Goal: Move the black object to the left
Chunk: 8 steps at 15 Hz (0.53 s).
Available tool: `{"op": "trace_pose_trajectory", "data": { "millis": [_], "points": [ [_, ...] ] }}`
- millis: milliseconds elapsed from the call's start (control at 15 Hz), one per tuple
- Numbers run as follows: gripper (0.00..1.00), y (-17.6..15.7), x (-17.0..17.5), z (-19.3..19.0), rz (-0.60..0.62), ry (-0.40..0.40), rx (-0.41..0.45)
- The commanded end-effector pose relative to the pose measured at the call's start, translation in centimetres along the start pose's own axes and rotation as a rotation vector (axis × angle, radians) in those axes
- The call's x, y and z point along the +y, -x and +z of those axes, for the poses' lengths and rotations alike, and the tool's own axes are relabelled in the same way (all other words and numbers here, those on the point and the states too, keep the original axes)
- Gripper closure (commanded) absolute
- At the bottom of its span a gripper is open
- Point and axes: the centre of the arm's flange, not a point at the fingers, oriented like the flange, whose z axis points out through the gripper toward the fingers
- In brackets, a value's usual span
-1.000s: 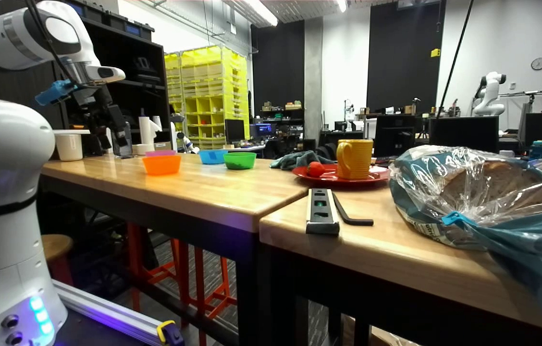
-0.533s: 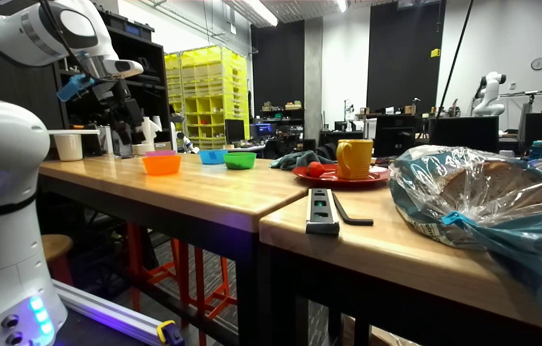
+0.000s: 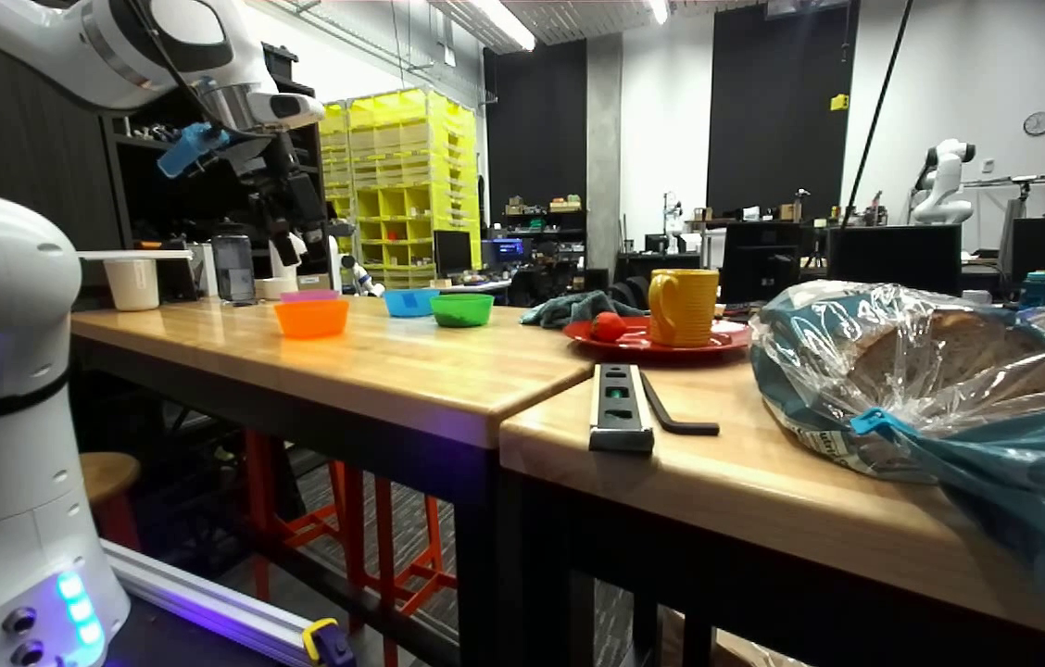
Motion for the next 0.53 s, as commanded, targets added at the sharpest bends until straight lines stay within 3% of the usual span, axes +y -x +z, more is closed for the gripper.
{"op": "trace_pose_trajectory", "data": {
  "millis": [0,467],
  "points": [
    [0.0,-1.2,3.4,-0.1,0.008,0.001,0.029],
    [0.0,-3.0,9.6,0.3,0.01,-0.013,0.059]
  ]
}}
